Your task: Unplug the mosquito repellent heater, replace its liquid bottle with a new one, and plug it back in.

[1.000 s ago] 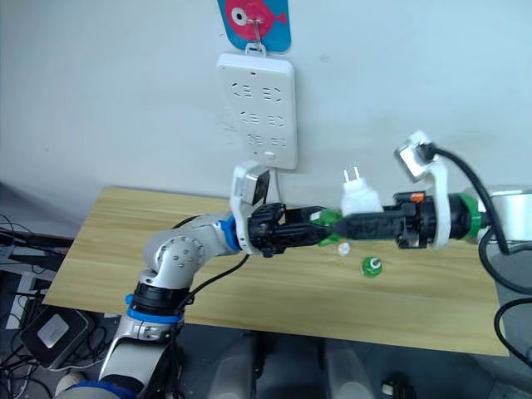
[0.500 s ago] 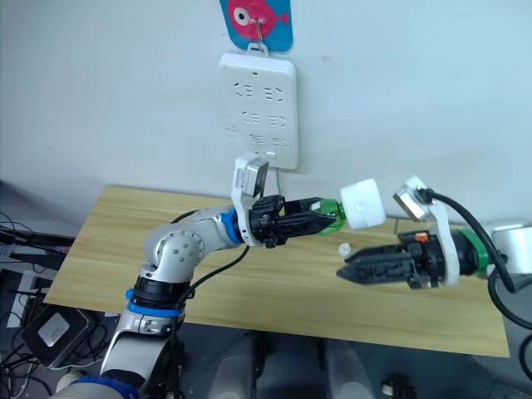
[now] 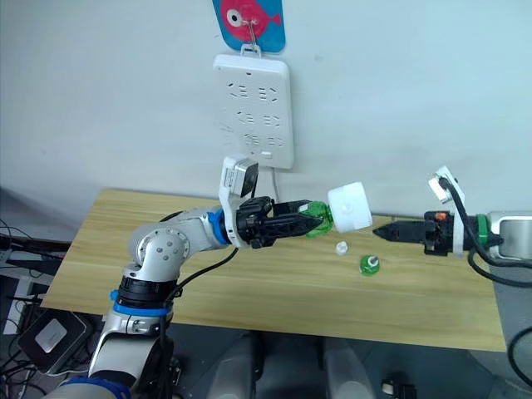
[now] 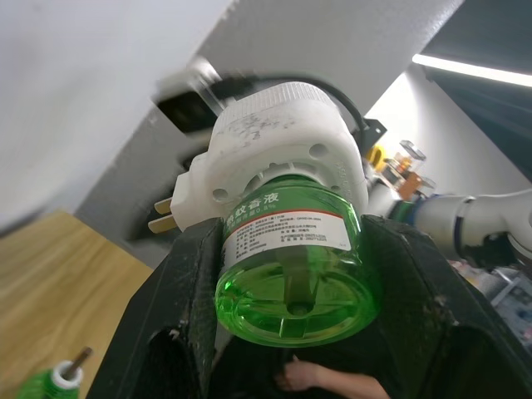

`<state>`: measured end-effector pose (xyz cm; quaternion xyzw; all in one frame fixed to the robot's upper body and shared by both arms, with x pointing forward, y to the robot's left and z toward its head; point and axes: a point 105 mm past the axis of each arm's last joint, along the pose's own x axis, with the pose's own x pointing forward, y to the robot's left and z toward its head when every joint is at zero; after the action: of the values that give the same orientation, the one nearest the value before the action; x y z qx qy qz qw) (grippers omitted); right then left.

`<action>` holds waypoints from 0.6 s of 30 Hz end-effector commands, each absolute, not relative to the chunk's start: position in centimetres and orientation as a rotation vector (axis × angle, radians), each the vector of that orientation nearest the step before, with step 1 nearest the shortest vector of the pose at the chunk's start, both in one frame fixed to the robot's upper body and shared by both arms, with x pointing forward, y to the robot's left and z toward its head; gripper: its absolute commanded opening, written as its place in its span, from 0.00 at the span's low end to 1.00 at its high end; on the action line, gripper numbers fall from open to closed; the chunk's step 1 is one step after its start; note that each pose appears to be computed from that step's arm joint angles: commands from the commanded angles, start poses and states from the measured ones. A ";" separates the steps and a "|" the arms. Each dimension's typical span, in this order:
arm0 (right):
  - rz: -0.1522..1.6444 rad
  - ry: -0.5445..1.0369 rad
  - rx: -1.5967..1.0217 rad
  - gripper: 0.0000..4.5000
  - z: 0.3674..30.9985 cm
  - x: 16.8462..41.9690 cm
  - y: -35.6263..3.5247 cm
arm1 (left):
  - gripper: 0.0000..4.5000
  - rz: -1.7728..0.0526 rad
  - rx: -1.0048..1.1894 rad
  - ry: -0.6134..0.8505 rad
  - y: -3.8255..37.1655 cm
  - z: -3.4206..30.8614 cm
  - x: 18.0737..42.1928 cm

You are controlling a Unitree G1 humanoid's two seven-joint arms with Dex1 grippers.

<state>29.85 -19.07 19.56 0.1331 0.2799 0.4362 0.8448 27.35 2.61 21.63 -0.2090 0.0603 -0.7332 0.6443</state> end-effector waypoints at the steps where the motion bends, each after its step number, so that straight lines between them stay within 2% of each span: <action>1: 0.968 0.518 0.277 0.11 21.0 30.9 -18.0 | 0.50 -1.749 -0.468 0.110 2.7 22.8 25.8; 2: 0.976 0.509 0.282 0.04 21.1 31.1 -17.7 | 0.50 -1.754 -0.470 0.118 2.7 22.7 25.6; 3: 0.979 0.502 0.287 0.01 21.2 31.3 -17.5 | 0.50 -1.759 -0.472 0.123 2.7 22.7 25.5; 6: 1.076 0.501 0.359 0.01 21.9 30.7 -15.7 | 0.50 -1.756 -0.472 0.128 2.7 22.6 25.4; 10: 1.236 0.596 0.386 0.01 21.8 27.2 -14.2 | 0.50 -1.717 -0.474 0.112 2.8 22.8 26.1; 13: 1.290 0.638 0.388 0.01 21.6 25.1 -13.9 | 0.50 -1.679 -0.478 0.091 3.0 22.9 27.0; 18: 1.337 0.649 0.402 0.01 22.0 23.0 -13.4 | 0.50 -1.637 -0.470 0.080 3.2 22.6 27.8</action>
<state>24.06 -13.52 20.50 0.1907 0.3124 0.5860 0.7229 27.95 3.27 21.86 -0.2184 0.0569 -0.7171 0.6594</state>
